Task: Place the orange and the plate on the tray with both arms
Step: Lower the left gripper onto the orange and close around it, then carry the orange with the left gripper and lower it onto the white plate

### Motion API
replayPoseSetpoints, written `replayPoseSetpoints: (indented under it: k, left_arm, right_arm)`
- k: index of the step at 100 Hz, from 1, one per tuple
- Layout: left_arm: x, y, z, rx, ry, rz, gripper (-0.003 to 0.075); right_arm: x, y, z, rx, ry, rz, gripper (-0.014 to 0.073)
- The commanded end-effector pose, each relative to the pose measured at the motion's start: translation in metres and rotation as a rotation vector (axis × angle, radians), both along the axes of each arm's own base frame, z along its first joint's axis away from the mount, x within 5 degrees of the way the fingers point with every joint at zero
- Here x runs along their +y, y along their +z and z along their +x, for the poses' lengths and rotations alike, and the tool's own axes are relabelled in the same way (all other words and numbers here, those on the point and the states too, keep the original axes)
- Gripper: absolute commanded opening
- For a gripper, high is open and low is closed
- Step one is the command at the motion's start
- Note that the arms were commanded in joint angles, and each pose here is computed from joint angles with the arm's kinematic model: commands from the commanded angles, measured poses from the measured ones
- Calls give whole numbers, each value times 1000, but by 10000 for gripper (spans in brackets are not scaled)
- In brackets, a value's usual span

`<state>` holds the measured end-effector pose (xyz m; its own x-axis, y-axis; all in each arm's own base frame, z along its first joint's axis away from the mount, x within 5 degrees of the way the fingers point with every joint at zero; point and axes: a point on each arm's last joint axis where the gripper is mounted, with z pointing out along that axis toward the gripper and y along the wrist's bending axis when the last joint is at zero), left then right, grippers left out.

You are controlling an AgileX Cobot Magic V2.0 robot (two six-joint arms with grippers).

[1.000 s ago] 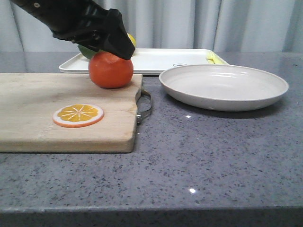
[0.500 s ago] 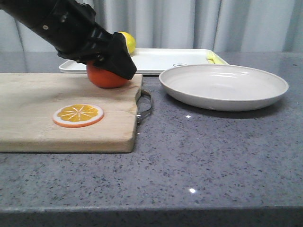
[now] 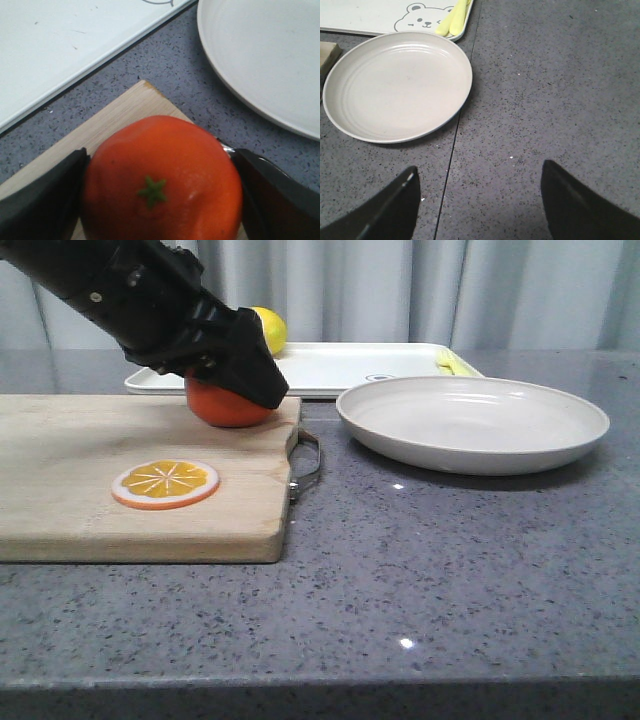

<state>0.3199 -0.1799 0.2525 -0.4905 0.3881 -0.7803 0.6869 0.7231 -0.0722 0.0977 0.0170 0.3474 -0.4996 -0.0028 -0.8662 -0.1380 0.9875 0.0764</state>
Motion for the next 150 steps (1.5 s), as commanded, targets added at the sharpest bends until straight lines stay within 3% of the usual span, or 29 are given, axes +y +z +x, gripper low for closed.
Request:
replayPoseSetpoints:
  k: [1,38,67,111,150]
  left_arm:
    - [-2,28,-4,-56,0,-54,324]
    - [-9,75,-10,-118,-59,-150,323]
    - [-48,102,-26,-255,-99,-196,323]
    - [-118,65,-16,-209,-185,-182,323]
    - [-140,39,3,-158,-196,-169,323]
  right_arm:
    - [0,15,3,-89,-5,9,517]
    - [0,15,3,-89,-5,9,517]
    - [0,15,3,-89,-5,9,517]
    - [0,15,3,-89,-5,9,517]
    - [0,15,3,-82,-5,8,517]
